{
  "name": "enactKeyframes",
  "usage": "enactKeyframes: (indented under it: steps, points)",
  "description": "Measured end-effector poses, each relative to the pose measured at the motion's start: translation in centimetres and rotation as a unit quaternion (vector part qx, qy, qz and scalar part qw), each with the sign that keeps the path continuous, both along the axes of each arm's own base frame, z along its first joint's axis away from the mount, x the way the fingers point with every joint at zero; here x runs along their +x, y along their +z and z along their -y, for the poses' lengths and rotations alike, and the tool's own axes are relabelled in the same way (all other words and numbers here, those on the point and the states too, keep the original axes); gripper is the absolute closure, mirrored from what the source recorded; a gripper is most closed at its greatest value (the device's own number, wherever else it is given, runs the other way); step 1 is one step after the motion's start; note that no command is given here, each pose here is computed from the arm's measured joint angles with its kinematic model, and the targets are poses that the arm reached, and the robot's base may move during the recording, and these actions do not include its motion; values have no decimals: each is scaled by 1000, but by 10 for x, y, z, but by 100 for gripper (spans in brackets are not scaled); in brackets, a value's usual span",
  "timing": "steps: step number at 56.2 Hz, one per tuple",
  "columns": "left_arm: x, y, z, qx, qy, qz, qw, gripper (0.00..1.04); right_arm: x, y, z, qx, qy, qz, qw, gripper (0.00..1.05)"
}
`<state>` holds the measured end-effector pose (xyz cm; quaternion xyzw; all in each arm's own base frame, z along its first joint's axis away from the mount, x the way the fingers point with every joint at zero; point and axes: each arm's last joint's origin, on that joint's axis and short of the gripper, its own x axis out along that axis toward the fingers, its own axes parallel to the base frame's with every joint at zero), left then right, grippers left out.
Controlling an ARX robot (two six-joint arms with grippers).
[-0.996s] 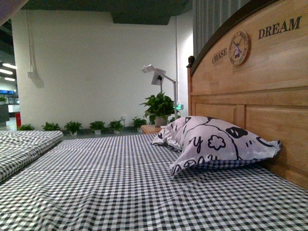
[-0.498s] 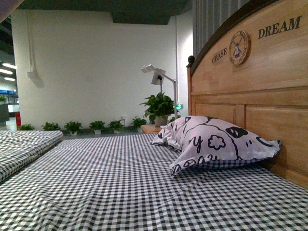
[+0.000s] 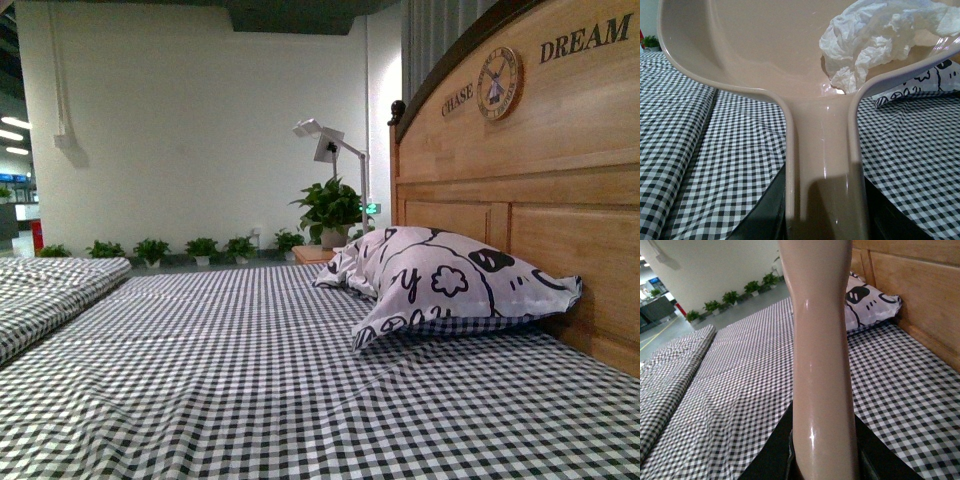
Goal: Clean up trash
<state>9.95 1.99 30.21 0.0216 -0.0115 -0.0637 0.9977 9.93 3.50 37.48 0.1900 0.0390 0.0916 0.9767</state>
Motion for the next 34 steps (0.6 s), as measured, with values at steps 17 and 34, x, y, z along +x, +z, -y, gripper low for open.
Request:
enactKeyframes:
  steps: [17,34]
  points:
    - [0,0,0,0,0,0,1000,79,0,0,0,0,0,0,1000,85]
    - [0,0,0,0,0,0,1000,79,0,0,0,0,0,0,1000,85]
